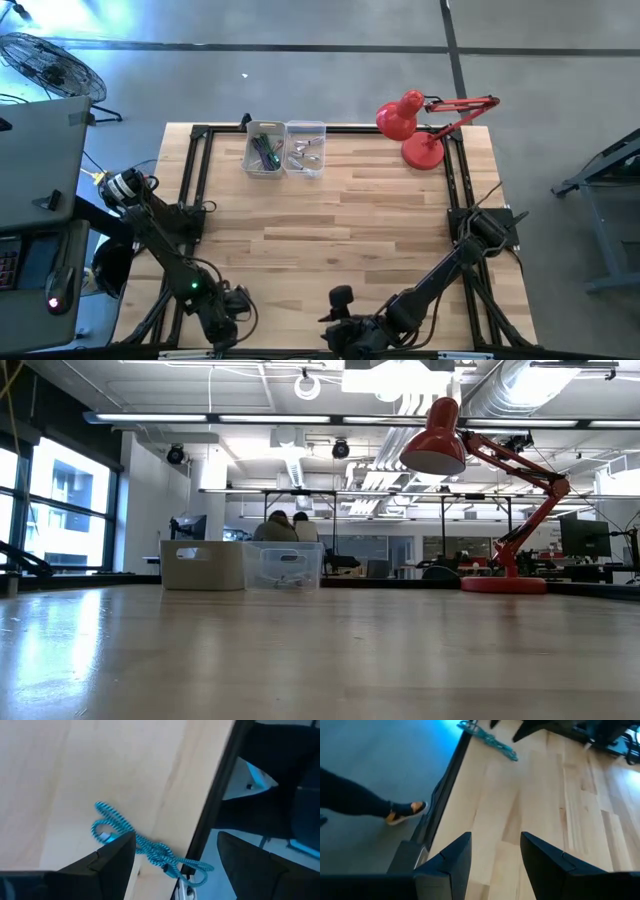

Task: Pick & Place USB Port
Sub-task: Put the light blue patterned charger cable into the gray bin

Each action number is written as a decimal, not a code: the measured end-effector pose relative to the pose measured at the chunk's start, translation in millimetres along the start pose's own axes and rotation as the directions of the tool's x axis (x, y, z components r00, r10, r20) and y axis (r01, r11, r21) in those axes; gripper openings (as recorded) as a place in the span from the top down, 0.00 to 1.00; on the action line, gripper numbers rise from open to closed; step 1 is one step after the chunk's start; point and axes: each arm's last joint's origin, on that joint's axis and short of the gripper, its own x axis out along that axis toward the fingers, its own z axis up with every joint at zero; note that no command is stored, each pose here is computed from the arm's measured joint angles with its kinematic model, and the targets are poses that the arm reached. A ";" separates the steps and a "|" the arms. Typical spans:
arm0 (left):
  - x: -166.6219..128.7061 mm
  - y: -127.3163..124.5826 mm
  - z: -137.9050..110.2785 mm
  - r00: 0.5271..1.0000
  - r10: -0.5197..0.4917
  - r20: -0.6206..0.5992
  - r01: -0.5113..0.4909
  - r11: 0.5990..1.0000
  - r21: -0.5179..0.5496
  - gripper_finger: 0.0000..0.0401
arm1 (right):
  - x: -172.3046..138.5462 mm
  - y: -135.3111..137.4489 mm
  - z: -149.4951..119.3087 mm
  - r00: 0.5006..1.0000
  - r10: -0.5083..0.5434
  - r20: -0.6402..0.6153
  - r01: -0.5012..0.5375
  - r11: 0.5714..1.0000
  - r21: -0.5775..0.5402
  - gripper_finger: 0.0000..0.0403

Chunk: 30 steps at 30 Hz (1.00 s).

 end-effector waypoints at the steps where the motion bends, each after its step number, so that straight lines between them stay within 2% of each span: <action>1: 0.0 0.8 -0.2 1.000 0.008 -0.003 -0.008 1.000 -0.023 0.31 | 0.0 0.3 -0.2 1.000 0.010 -0.004 -0.010 1.000 -0.015 0.60; 7: -0.1 4.7 -1.6 0.999 0.047 -0.023 -0.050 0.990 -0.136 0.31 | -0.1 0.2 -4.2 0.998 0.033 -0.048 -0.037 0.995 -0.094 0.60; 12: -0.7 11.2 -4.5 0.991 0.106 -0.078 -0.121 0.968 -0.221 0.31 | -0.3 -0.7 -8.1 0.996 0.029 -0.085 -0.043 0.986 -0.159 0.60; 17: -1.1 12.8 -6.3 0.985 0.113 -0.126 -0.146 0.945 -0.293 0.31 | 0.5 -2.3 -9.9 0.992 0.048 -0.113 -0.072 0.974 -0.213 0.60; 30: 3.8 16.5 -7.0 0.977 0.157 -0.144 -0.198 0.921 -0.335 0.31 | 0.1 -2.8 -14.2 0.984 0.072 -0.164 -0.120 0.944 -0.306 0.60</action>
